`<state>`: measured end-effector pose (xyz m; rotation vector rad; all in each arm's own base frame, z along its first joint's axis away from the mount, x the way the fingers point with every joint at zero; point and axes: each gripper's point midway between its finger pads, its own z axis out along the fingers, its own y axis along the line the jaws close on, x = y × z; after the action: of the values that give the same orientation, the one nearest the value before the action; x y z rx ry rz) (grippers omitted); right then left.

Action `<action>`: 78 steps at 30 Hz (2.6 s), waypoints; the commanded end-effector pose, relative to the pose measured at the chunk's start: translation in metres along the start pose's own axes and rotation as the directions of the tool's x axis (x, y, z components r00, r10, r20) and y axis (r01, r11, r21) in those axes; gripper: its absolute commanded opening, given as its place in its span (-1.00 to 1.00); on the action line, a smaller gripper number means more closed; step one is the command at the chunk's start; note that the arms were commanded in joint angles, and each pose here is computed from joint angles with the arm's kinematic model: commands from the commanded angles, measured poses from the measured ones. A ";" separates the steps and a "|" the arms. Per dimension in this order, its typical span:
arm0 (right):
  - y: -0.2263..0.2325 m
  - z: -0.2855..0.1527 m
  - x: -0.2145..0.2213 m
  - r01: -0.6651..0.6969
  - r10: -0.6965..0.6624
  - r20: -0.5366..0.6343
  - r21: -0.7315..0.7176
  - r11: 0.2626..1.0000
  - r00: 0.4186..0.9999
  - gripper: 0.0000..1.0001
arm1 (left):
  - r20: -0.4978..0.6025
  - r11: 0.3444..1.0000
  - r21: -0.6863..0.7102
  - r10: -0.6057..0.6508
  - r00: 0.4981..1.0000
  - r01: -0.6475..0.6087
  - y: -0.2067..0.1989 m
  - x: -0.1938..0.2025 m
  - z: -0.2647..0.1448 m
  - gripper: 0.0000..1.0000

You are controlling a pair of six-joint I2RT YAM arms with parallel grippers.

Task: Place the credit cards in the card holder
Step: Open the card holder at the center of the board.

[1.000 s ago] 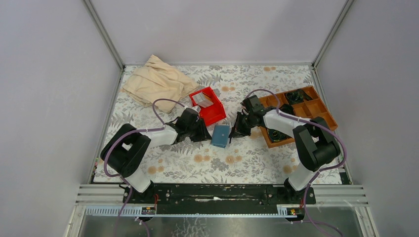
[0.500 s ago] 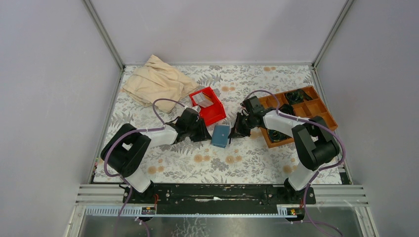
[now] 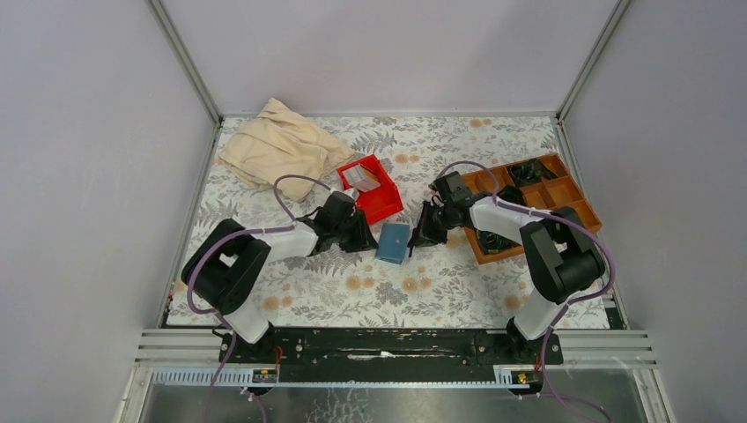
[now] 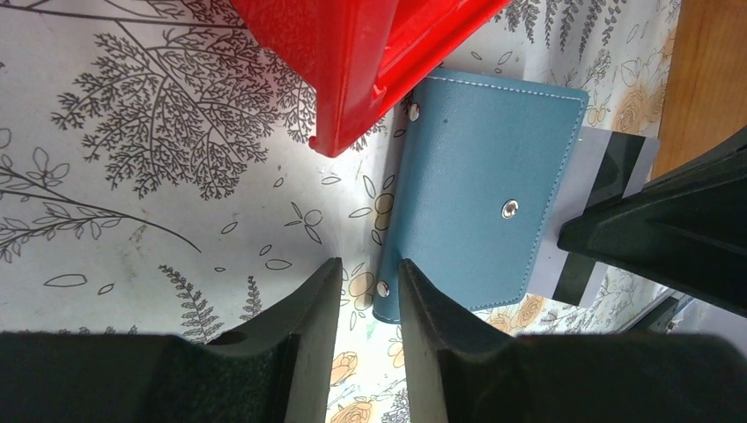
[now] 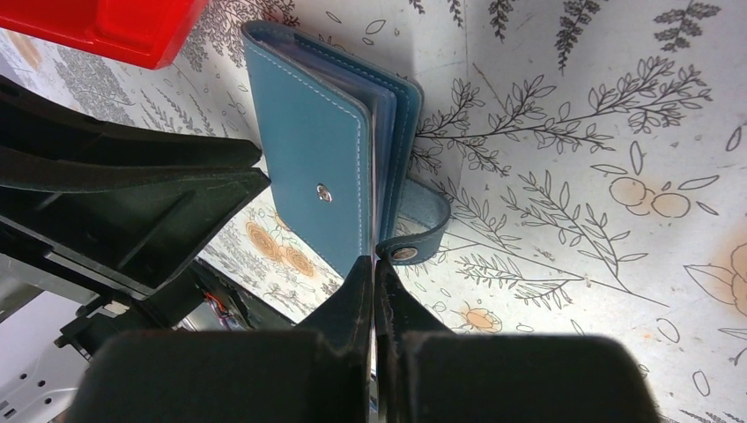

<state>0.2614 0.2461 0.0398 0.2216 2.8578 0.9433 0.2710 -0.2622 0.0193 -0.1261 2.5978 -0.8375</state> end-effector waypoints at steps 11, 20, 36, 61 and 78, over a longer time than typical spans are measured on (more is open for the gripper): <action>-0.001 -0.006 -0.001 0.016 -0.016 0.002 0.005 1.000 1.000 -1.00 | -0.078 0.996 -0.082 0.009 0.997 -0.016 0.024 0.021 0.007 -0.26; -0.001 -0.009 -0.001 0.025 -0.025 0.003 0.005 1.000 1.000 -1.00 | -0.082 0.996 -0.085 0.010 0.997 -0.017 0.024 0.021 0.009 -0.26; -0.003 -0.008 0.002 0.024 -0.024 -0.003 0.001 1.000 1.000 -1.00 | -0.088 0.996 -0.086 0.002 0.996 -0.010 0.025 0.022 0.010 -0.26; -0.007 -0.001 0.007 0.016 -0.017 -0.016 -0.017 1.000 1.000 -1.00 | -0.112 0.994 -0.104 0.004 0.994 -0.016 0.032 0.030 0.007 -0.27; -0.007 -0.009 0.001 0.038 -0.039 -0.004 -0.003 0.999 0.999 -1.00 | -0.118 0.994 -0.111 -0.007 0.993 -0.006 0.033 0.031 0.012 -0.28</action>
<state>0.2558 0.2418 0.0354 0.1859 2.8600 0.9736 0.2735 -0.2673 0.0180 -0.1146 2.6054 -0.8552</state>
